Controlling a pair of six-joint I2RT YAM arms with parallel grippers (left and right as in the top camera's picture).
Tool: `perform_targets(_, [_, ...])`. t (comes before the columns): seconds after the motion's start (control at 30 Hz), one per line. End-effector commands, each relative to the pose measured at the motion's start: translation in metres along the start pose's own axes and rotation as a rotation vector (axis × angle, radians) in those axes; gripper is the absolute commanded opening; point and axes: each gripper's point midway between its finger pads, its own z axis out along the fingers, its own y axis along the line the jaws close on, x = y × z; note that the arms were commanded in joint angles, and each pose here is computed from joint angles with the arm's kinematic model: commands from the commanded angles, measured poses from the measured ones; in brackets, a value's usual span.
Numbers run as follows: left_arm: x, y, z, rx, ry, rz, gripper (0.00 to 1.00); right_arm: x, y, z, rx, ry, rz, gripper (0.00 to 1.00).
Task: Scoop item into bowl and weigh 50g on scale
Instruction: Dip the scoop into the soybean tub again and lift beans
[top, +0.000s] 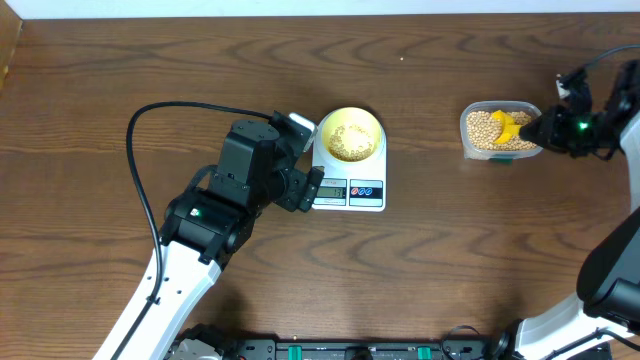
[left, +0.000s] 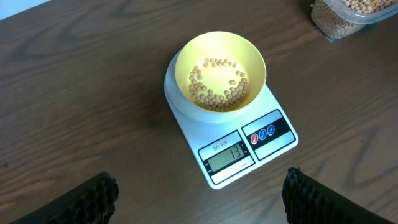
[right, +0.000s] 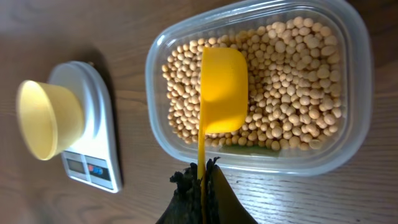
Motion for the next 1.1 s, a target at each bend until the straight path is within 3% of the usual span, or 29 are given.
perform_targets(0.0, [0.001,-0.001,0.001,0.008,0.004,0.001,0.86,-0.007,0.011,-0.014,-0.153,-0.047,0.036,0.01])
perform_targets(0.5, [0.001,-0.001,0.001,0.008,0.004,0.001,0.86,-0.009,0.013,-0.040,-0.318,-0.108,0.131,0.01])
perform_targets(0.77, [0.001,-0.001,0.001,0.008,0.004,0.001,0.87,-0.020,0.044,-0.054,-0.508,-0.178,0.043,0.01])
perform_targets(1.07, [0.001,-0.001,0.001,0.008,0.004,0.001,0.87,-0.021,0.069,-0.050,-0.580,-0.168,-0.007,0.01])
